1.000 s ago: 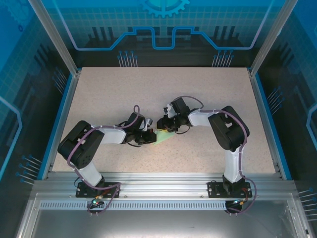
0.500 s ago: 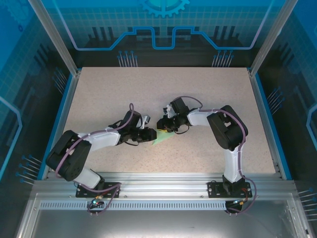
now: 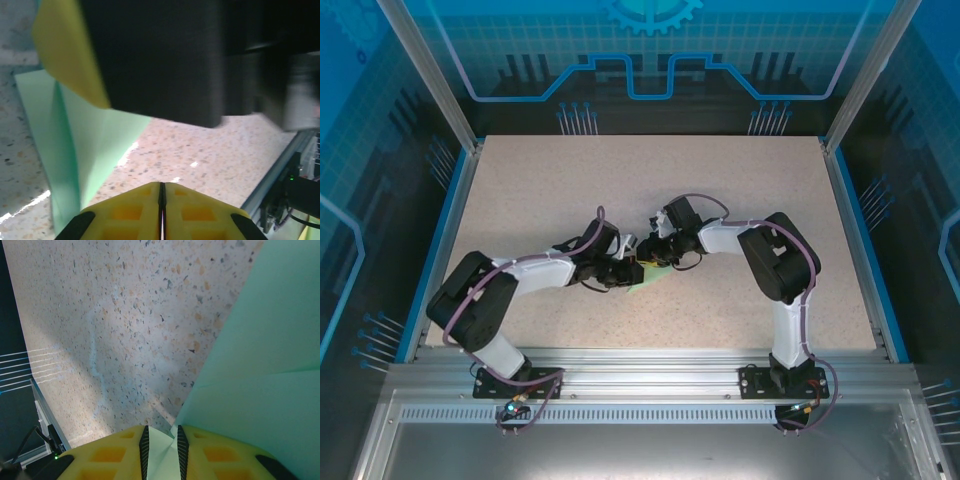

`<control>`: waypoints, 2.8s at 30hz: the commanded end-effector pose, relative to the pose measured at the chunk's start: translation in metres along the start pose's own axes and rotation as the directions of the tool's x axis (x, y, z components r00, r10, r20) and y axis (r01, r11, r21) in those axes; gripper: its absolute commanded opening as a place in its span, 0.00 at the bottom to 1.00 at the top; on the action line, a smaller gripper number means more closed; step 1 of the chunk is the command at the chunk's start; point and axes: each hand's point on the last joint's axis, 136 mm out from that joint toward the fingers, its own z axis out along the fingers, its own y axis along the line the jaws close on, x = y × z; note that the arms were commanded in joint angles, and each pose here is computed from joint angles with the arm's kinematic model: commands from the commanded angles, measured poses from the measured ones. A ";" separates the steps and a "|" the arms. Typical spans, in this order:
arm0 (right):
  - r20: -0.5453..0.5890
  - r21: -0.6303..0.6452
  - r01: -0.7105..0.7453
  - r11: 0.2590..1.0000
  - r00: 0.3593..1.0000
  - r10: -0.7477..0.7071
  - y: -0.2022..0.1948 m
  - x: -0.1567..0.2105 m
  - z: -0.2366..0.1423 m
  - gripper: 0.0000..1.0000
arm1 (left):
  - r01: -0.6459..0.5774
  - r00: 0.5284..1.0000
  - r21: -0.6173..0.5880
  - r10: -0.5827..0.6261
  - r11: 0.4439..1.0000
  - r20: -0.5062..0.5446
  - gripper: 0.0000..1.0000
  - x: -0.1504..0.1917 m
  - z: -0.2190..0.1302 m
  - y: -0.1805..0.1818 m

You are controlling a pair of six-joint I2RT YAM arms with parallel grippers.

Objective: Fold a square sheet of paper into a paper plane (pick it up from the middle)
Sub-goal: Fourth fold the wing at the center of the table.

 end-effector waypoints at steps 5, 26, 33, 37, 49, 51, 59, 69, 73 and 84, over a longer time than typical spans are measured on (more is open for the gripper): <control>-0.053 0.108 -0.049 0.993 0.997 0.055 -0.038 0.019 0.015 0.25 | 0.001 0.998 -0.079 -0.005 0.997 -0.058 0.10 0.011 0.012 0.025; -0.068 0.131 -0.051 0.990 0.996 0.060 -0.045 0.021 0.015 0.25 | 0.106 0.993 -0.111 -0.111 0.988 -0.044 0.10 0.032 0.002 0.057; -0.068 0.133 -0.053 0.990 0.996 0.062 -0.045 0.021 0.014 0.26 | 0.087 0.996 -0.032 -0.086 0.996 0.026 0.13 0.023 -0.025 0.027; -0.066 0.129 -0.052 0.990 0.996 0.061 -0.043 0.020 0.014 0.26 | 0.060 0.996 0.039 -0.062 0.997 0.059 0.15 0.006 -0.032 0.002; -0.064 0.133 -0.053 0.990 0.996 0.062 -0.043 0.019 0.014 0.26 | 0.073 0.997 0.002 -0.073 0.997 -0.005 0.17 -0.010 0.003 0.017; -0.064 0.135 -0.054 0.989 0.996 0.063 -0.044 0.019 0.013 0.26 | 0.082 0.996 -0.052 -0.083 0.995 -0.014 0.16 -0.004 0.004 0.030; -0.065 0.139 -0.056 0.989 0.996 0.066 -0.045 0.020 0.014 0.27 | 0.131 0.987 -0.182 -0.146 0.974 -0.071 0.14 0.037 0.006 0.073; -0.066 0.139 -0.059 0.988 0.995 0.069 -0.046 0.019 0.015 0.27 | 0.146 0.984 -0.287 -0.170 0.947 -0.061 0.13 0.057 -0.012 0.092; -0.067 0.139 -0.061 0.988 0.995 0.071 -0.046 0.019 0.015 0.27 | 0.130 0.990 -0.258 -0.138 0.957 -0.013 0.14 0.045 -0.027 0.075; -0.056 0.125 -0.073 0.989 0.995 0.081 -0.042 0.016 0.015 0.28 | -0.011 0.999 0.022 0.010 1.000 0.051 0.18 -0.005 -0.031 -0.014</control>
